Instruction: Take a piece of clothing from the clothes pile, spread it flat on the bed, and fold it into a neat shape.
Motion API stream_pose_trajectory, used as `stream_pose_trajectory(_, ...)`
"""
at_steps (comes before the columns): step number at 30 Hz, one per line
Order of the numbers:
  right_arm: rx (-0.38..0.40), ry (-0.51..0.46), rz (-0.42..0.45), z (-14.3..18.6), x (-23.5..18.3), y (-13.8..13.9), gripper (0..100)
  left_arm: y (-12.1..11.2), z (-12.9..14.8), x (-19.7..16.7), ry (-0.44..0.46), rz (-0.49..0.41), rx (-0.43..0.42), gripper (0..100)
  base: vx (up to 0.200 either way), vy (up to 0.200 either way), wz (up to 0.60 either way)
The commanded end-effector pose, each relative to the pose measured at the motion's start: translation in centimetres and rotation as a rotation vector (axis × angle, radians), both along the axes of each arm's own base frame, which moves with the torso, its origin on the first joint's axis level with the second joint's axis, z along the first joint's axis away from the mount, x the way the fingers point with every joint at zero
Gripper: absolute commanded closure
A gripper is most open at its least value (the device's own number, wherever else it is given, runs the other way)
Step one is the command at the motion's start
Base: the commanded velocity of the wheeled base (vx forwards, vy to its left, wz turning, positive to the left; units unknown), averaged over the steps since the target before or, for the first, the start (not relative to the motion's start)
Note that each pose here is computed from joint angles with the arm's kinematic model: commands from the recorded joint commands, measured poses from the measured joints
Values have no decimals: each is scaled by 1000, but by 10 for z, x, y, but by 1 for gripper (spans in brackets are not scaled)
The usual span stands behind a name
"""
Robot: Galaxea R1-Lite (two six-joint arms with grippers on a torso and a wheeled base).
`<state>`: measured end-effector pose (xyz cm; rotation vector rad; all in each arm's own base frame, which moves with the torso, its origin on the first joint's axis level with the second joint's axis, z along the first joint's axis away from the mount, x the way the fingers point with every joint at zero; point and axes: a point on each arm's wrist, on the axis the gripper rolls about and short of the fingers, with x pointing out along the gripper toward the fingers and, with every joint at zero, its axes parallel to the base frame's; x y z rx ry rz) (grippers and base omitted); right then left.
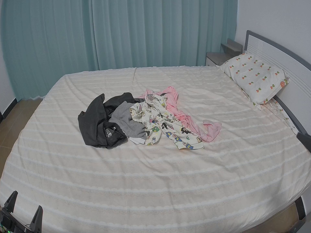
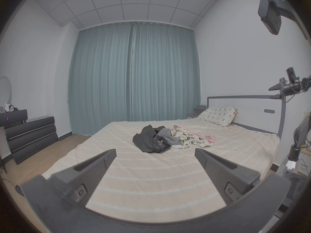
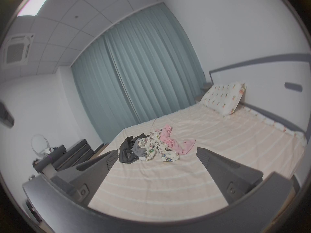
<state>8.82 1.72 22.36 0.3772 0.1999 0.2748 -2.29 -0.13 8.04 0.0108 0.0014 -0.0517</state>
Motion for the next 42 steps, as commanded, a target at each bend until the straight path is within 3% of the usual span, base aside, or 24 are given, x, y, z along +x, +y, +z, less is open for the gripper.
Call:
stream_pose_trajectory(1, 223, 436, 53, -74, 231, 77, 0, 0, -5, 0, 1, 1, 0, 0, 0, 0, 0)
stream_pose_trajectory(11, 179, 450, -80, -137, 331, 101, 0, 0, -5, 0, 1, 0, 0, 0, 0, 0, 0)
stream_pose_trajectory(18, 150, 440, -153, -168, 373, 113, 0, 0, -5, 0, 1, 0, 0, 0, 0, 0, 0)
stream_pose_trajectory(25, 119, 476, -173, -196, 394, 125, 0, 0, -5, 0, 1, 0, 0, 0, 0, 0, 0)
stream_pose_trajectory(31, 14, 480, -153, -224, 400, 128, 0, 0, -5, 0, 1, 0, 0, 0, 0, 0, 0)
stream_pose_trajectory(42, -52, 418, -113, -226, 400, 131, 0, 0, -5, 0, 1, 1, 0, 0, 0, 0, 0)
